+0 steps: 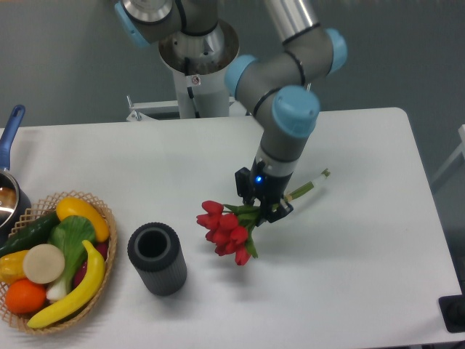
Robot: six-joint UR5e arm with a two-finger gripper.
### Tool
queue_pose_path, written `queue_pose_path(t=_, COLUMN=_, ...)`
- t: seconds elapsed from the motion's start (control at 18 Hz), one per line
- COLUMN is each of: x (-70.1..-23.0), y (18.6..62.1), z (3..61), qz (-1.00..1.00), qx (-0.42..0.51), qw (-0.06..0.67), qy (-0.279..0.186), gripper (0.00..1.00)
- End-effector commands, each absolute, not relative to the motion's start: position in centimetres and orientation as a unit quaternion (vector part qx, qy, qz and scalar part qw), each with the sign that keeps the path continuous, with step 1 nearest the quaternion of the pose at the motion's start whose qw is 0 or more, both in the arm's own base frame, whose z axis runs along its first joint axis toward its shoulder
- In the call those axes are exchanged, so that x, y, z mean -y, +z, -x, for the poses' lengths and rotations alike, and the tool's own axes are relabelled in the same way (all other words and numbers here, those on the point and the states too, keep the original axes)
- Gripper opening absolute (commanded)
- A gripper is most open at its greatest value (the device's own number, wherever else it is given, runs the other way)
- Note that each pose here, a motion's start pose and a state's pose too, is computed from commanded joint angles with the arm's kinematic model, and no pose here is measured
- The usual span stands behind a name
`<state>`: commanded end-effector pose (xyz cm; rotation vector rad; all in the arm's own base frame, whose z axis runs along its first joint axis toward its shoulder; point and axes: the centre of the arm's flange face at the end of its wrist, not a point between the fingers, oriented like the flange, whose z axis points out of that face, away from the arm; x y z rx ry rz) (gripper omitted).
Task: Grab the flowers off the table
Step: 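Lift the gripped tulip bouquet up off the table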
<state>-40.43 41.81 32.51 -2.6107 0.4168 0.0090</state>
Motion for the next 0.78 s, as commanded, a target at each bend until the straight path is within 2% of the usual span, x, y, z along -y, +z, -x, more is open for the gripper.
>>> queue_pose_path(t=0.39, x=-39.1, y=38.9, z=44.4, qz=0.904, qx=-0.115, qw=0.411, qy=0.002, gripper=0.40)
queue_pose_path(t=0.78, x=-37.3, y=42.7, z=46.6, qz=0.880, qx=-0.060, qw=0.471, qy=-0.005, gripper=0.40)
